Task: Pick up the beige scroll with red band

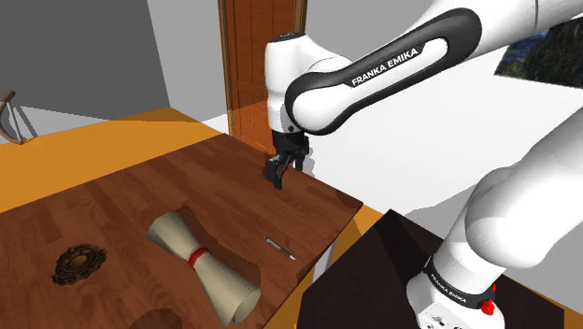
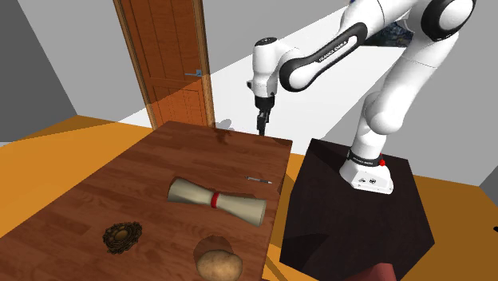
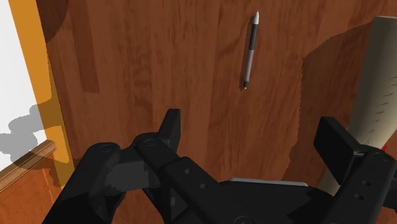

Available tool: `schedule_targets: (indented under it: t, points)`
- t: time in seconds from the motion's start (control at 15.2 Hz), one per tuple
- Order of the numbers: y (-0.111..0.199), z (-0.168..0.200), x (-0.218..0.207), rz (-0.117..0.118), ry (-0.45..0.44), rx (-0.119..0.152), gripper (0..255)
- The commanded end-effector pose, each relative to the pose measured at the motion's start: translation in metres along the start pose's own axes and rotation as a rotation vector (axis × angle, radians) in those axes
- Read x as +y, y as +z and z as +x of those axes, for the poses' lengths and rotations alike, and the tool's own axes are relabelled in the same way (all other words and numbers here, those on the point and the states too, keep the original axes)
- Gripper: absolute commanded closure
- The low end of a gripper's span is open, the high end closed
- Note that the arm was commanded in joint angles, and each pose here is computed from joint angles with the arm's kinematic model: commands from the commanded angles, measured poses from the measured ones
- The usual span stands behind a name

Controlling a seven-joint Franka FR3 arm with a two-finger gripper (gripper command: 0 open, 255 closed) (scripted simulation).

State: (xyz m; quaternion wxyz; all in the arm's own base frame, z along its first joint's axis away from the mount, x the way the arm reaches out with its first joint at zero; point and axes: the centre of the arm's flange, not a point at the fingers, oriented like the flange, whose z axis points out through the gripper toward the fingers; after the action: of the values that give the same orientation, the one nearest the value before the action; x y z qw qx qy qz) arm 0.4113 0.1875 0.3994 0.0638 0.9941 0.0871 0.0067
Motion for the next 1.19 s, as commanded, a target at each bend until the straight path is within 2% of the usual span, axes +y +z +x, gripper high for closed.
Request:
schedule_targets:
  t: [0.0,1.12]
  points:
    - [0.015,0.013,-0.020,-0.001,-0.005,0.002,0]
    - [0.140,0.109,-0.181,-0.022,-0.055,0.012,0]
